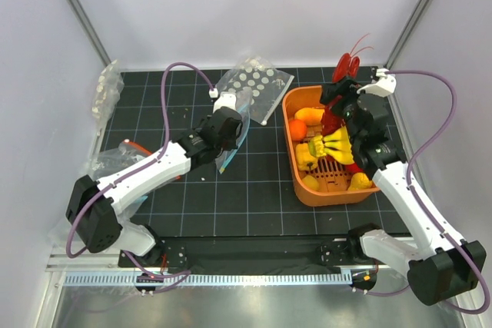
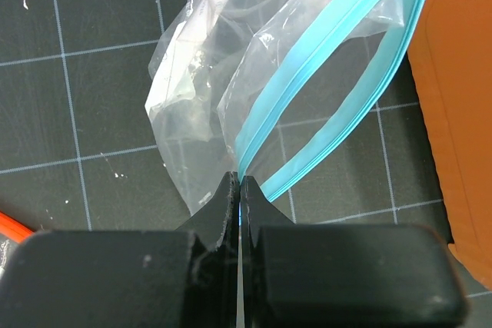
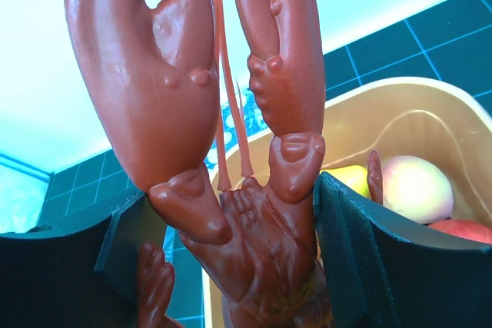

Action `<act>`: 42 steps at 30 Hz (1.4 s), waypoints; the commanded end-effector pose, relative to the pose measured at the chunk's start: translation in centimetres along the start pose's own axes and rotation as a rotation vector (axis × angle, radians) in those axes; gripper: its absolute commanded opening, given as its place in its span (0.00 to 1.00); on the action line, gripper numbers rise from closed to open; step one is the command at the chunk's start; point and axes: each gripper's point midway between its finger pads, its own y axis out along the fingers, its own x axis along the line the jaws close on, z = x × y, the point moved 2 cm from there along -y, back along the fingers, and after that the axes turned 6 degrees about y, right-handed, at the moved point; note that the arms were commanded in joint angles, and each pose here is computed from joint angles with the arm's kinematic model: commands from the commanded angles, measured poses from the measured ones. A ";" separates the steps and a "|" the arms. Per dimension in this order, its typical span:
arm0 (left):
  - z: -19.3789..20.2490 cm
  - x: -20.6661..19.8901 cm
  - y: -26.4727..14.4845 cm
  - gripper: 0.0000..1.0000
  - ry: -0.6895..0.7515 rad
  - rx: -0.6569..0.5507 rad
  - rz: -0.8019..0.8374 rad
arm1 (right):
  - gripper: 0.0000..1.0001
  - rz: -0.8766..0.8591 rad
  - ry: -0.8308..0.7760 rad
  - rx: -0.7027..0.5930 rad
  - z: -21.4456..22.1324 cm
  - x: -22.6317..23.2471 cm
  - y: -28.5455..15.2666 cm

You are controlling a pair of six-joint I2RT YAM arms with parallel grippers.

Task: Place the food in the zip-top bag and seal the zipper
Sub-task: Pick up the fake lobster from the bin.

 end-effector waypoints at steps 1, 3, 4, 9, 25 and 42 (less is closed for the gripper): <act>-1.9 -0.7 -0.6 0.00 -0.011 -0.042 0.028 | 0.23 -0.104 0.022 -0.057 -2.0 2.3 -0.5; -1.9 -0.6 -0.6 0.00 -0.013 -0.043 0.027 | 0.33 -0.124 0.013 -0.021 -1.4 2.6 -0.3; -1.9 -0.6 -0.6 0.00 -0.013 -0.043 0.027 | 0.31 -0.104 0.005 0.014 -0.6 2.3 0.1; -1.9 -0.7 -0.5 0.00 -0.011 -0.040 0.026 | 0.16 0.020 0.001 0.072 0.4 1.1 1.5; -1.9 -0.6 -0.8 0.00 -0.012 -0.042 0.030 | 0.22 -0.870 0.805 0.129 -3.5 4.5 2.3; -2.1 -2.7 -2.3 0.00 -0.045 0.016 0.168 | 0.11 -0.933 0.331 0.111 -5.4 8.5 -3.6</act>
